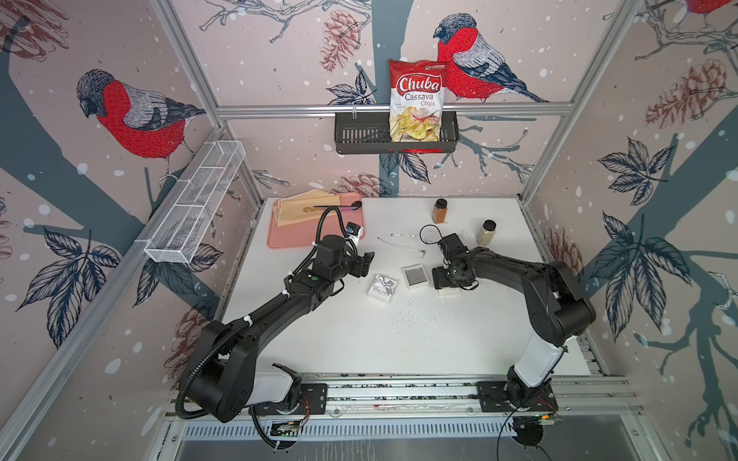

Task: Take the necklace out of the lift-off lid jewelry box
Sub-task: Pick up the lid from the center of the board.

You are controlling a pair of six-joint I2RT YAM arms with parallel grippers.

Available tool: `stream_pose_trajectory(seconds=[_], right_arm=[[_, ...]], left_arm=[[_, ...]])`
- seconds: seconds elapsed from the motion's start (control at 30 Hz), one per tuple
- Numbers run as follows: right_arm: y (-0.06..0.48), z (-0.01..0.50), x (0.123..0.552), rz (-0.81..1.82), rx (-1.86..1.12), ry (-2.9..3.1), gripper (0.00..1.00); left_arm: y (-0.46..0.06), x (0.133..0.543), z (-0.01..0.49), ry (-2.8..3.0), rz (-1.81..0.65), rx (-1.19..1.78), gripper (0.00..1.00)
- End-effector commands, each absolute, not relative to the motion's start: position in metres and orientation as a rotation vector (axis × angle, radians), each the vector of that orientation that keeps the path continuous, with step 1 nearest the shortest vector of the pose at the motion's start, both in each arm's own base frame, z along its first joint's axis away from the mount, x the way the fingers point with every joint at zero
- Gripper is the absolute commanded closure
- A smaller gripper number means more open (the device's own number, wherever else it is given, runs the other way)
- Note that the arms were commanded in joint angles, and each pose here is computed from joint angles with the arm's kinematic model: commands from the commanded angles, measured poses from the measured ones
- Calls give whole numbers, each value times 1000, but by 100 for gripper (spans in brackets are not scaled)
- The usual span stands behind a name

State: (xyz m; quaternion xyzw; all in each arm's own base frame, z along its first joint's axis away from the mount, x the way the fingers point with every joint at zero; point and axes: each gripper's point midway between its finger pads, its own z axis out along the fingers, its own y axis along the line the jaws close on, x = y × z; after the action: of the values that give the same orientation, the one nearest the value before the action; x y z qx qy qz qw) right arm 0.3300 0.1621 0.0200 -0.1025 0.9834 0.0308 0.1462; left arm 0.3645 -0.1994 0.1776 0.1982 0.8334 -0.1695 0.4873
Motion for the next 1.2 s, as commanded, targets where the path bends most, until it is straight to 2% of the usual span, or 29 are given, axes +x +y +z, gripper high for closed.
stream_pose_trajectory(seconds=[0.0, 0.27, 0.53, 0.77, 1.17], right_arm=[[165, 31, 326, 123, -331, 2830, 25], [181, 61, 330, 212, -398, 2787, 28], [228, 92, 349, 306, -529, 2703, 27], [257, 82, 357, 285, -627, 2717, 27], [268, 62, 352, 244, -681, 2755, 26]], left_arm=[[-199, 369, 189, 1985, -409, 469, 22], [-198, 368, 189, 1982, -404, 467, 22], [-197, 367, 189, 1980, -400, 473, 22], [-191, 359, 186, 1982, -384, 470, 22], [-185, 354, 180, 1989, -368, 466, 22]])
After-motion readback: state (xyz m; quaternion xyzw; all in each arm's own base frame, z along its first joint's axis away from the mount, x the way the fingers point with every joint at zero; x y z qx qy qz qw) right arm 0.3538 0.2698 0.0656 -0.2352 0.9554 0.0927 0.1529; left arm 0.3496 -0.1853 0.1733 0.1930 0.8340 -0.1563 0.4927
